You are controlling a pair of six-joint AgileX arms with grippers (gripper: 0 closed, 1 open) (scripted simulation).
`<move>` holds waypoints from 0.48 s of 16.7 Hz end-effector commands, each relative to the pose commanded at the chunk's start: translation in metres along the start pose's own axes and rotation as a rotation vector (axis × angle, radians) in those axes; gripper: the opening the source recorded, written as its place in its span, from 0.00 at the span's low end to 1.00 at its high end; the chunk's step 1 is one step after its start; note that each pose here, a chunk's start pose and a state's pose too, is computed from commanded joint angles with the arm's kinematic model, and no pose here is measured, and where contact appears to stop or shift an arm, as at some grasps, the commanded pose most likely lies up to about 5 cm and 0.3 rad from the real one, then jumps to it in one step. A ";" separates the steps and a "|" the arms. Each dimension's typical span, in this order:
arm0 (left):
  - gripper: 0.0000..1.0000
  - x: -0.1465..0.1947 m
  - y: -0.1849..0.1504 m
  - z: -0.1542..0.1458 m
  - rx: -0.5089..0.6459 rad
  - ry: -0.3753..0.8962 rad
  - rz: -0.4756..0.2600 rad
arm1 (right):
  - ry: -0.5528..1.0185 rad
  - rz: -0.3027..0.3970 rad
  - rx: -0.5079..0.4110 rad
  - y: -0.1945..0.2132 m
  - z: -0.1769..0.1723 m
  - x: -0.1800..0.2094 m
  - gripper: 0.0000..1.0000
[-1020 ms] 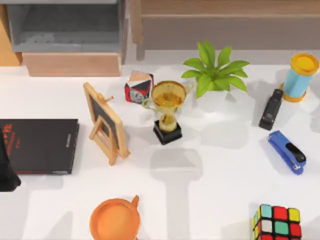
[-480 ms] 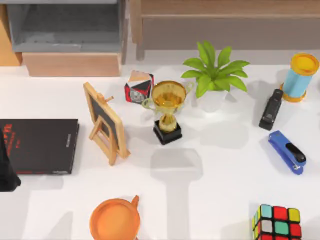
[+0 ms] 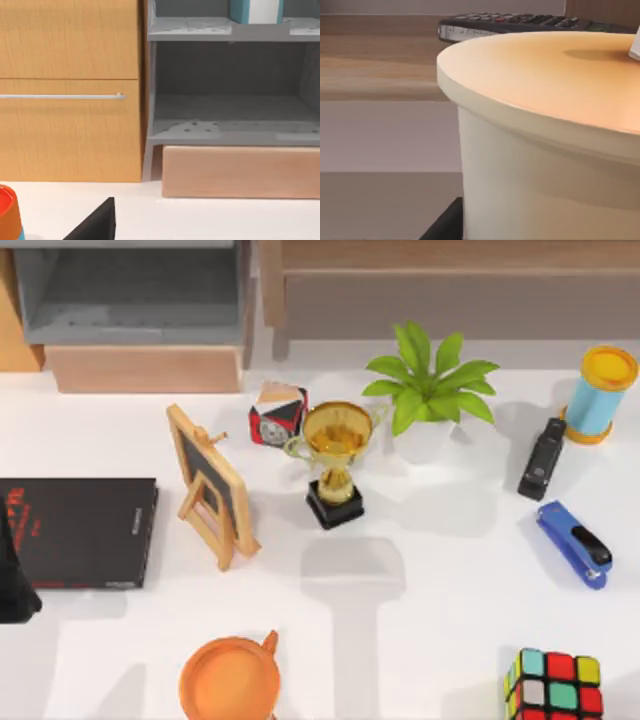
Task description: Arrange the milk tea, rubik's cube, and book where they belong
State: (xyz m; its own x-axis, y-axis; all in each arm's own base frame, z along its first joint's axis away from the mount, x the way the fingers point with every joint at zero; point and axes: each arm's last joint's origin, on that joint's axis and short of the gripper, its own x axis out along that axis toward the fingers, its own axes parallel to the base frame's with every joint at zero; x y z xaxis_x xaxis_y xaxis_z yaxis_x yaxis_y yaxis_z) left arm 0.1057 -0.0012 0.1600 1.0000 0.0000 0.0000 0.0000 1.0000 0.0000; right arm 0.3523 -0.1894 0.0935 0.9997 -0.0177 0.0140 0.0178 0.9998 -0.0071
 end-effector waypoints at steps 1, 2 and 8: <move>1.00 0.000 0.000 0.000 0.000 0.000 0.000 | 0.000 0.000 0.000 0.000 0.000 0.000 0.23; 1.00 0.000 0.000 0.000 0.000 0.000 0.000 | 0.000 0.000 0.000 0.000 0.000 0.000 0.30; 1.00 0.000 0.000 0.000 0.000 0.000 0.000 | 0.000 0.000 0.000 0.000 0.000 0.000 0.75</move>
State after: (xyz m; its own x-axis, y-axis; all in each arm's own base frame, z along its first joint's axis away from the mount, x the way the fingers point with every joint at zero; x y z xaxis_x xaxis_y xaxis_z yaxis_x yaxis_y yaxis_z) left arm 0.1057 -0.0012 0.1600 1.0000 0.0000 0.0000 0.0000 1.0000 0.0000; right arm 0.3523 -0.1894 0.0935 0.9997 -0.0177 0.0140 0.0178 0.9998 -0.0071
